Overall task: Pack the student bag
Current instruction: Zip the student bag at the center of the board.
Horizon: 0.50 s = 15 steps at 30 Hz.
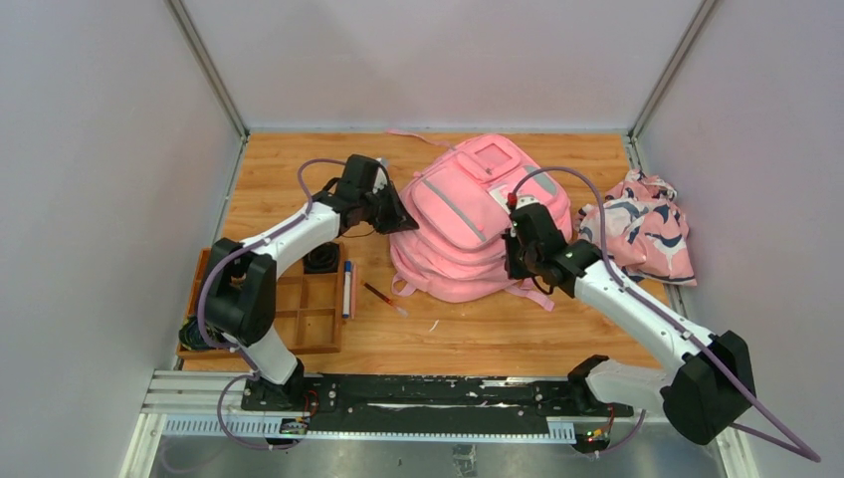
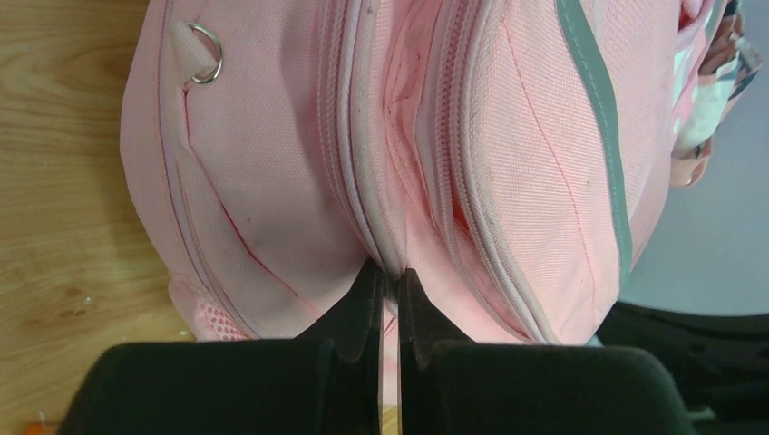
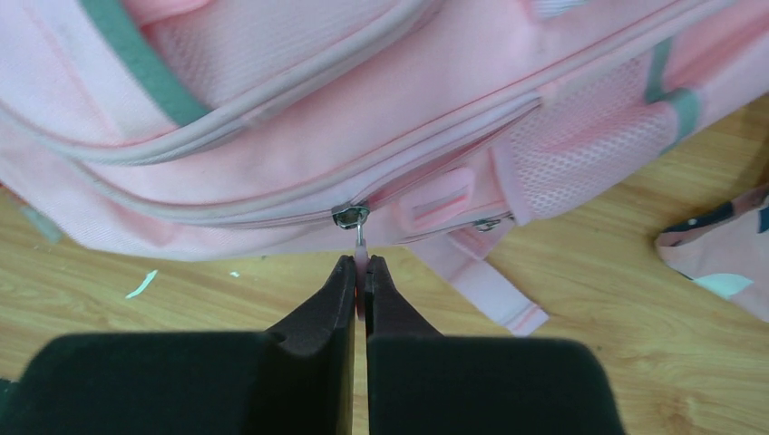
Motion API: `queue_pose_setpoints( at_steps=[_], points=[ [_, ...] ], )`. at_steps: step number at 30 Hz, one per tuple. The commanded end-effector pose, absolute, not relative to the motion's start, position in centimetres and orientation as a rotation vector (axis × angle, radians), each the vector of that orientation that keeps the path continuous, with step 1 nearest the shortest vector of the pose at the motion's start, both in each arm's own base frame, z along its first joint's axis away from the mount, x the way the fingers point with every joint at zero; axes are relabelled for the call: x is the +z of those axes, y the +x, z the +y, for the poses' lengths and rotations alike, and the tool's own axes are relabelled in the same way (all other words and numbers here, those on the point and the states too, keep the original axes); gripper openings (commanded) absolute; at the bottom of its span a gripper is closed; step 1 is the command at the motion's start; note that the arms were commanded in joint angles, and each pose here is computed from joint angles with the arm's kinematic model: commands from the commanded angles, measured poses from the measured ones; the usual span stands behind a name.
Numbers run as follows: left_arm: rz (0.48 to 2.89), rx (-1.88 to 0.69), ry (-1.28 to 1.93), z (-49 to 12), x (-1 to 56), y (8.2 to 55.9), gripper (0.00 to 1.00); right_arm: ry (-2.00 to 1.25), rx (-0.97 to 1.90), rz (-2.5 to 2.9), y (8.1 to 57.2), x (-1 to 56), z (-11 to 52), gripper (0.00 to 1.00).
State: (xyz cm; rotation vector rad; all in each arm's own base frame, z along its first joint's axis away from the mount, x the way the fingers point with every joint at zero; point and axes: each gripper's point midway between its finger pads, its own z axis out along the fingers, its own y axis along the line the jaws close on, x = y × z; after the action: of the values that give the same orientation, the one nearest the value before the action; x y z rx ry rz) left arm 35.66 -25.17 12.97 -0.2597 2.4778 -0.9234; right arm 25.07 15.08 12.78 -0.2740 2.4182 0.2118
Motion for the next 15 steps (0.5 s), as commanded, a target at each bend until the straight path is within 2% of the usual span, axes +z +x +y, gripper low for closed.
queue_pose_setpoints(
  at_steps=[1,15],
  points=[
    [2.478,-0.827,-0.087,-23.0,12.6,36.7,0.0,-0.192,-0.037,2.468,25.4,12.4,8.9,0.0],
    [2.443,-0.802,0.0,-21.8,13.2,37.5,0.0,0.116,-0.038,2.561,28.7,10.3,3.1,0.0]
  ],
)
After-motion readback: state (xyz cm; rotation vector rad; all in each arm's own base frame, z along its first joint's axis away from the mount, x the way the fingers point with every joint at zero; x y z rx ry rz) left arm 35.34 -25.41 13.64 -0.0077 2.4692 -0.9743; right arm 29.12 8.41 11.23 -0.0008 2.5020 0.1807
